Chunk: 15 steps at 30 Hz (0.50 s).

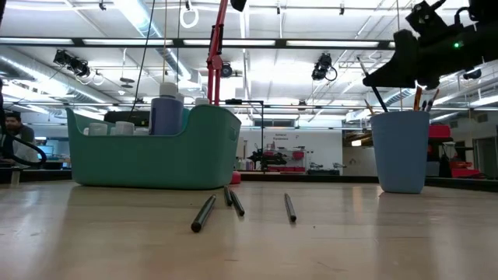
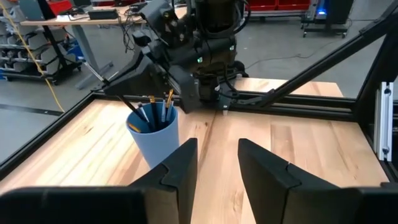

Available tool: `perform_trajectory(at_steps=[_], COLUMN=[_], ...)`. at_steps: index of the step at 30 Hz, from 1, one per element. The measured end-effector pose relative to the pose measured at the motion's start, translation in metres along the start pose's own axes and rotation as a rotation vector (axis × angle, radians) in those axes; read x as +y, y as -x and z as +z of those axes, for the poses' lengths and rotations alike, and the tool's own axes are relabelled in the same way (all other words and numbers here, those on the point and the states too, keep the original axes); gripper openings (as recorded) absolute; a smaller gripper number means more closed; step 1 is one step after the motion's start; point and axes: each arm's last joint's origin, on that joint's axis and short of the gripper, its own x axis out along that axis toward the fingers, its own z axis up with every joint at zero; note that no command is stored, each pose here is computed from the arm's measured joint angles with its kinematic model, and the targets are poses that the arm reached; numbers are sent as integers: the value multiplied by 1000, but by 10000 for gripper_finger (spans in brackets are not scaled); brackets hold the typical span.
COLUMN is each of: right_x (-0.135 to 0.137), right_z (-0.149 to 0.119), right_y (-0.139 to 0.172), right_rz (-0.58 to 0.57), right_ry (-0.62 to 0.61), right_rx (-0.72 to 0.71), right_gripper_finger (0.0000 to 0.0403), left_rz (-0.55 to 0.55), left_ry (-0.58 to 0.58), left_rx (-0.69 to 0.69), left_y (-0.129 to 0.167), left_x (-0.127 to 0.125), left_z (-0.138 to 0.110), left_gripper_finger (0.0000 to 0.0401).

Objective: Pick & Place Paint Supplies
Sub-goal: Put the black silver paint brush into the blue cup, then put the black gold paint brush into the blue cup

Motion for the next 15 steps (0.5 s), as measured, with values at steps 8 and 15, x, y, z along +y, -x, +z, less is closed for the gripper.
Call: perform_trajectory(at_steps=[8,15], right_x=[2,2], right_z=[-2,-2], right_y=[0,0], right_rz=[76,77], right_ry=[88,81], right_rx=[4,5], right_gripper_finger=[42,117], left_rz=[7,8], left_ry=[24,35], left_rx=[-9,-10], left_y=[0,0], left_x=[0,1], left_z=[1,1], left_gripper_finger=[124,124])
